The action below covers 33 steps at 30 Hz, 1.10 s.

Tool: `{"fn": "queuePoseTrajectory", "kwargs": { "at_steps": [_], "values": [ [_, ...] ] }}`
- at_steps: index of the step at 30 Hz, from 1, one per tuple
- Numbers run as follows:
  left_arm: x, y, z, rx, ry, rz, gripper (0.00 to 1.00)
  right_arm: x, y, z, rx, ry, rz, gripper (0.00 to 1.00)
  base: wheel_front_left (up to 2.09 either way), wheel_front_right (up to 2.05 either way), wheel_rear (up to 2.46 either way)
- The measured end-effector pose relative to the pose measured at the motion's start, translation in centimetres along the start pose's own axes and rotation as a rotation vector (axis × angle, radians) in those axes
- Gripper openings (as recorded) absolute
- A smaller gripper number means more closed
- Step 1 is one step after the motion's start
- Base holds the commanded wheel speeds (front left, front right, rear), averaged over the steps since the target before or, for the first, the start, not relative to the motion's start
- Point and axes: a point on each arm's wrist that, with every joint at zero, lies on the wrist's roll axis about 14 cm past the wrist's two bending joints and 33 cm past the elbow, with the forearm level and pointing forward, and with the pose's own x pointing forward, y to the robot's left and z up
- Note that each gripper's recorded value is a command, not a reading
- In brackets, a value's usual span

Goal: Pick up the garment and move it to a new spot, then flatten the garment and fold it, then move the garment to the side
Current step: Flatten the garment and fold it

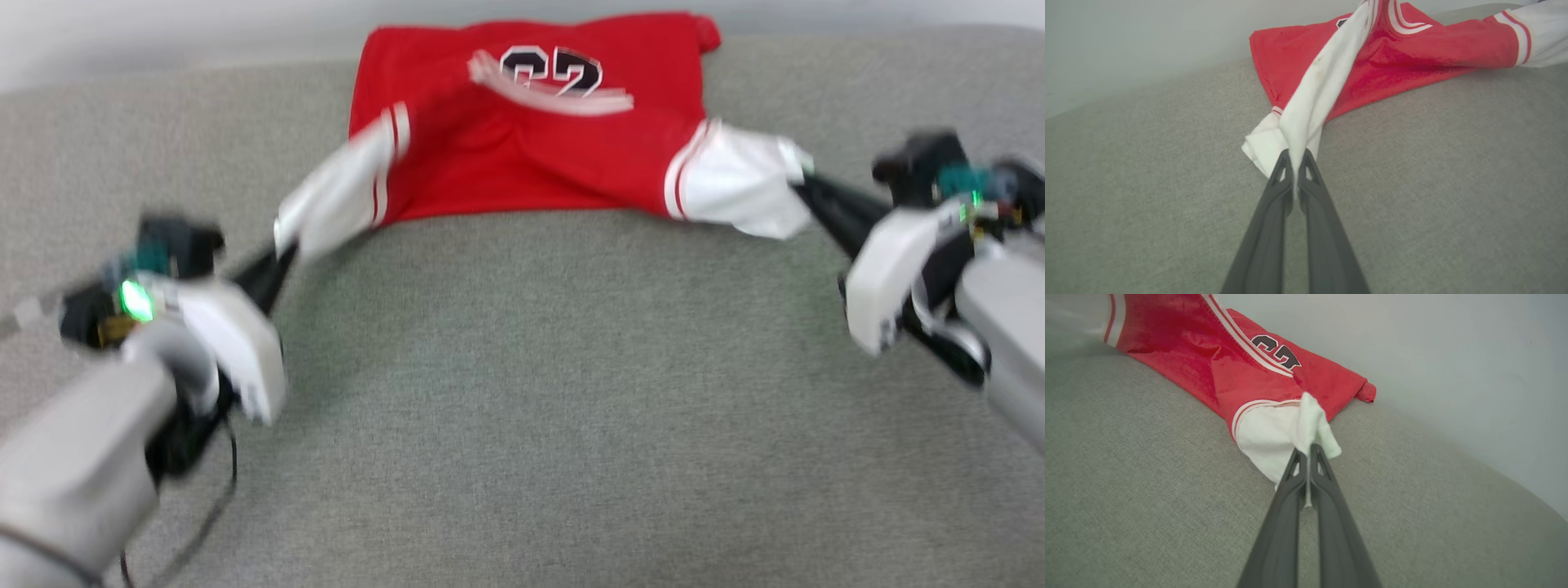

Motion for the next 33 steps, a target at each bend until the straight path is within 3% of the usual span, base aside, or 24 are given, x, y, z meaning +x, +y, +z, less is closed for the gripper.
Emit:
{"fn": "queuePoseTrajectory", "kwargs": {
  "at_steps": [9, 18, 33],
  "values": [
    [-8.1, -1.8, -7.5, -0.112, 0.131, 0.071, 0.00, -7.6, 2.1, -6.6, 0.102, 0.115, -0.012, 0.00, 0.00, 0.00, 0.00],
    [-14.0, -2.1, -10.7, -0.137, 0.197, 0.145, 0.00, -13.5, 3.5, -10.5, 0.177, 0.170, -0.041, 0.00, 0.00, 0.00, 0.00],
    [-17.6, -3.9, -13.5, -0.197, 0.265, 0.178, 0.00, -20.0, 7.1, -16.0, 0.292, 0.335, -0.016, 0.00, 0.00, 0.00, 0.00]
  ]
}}
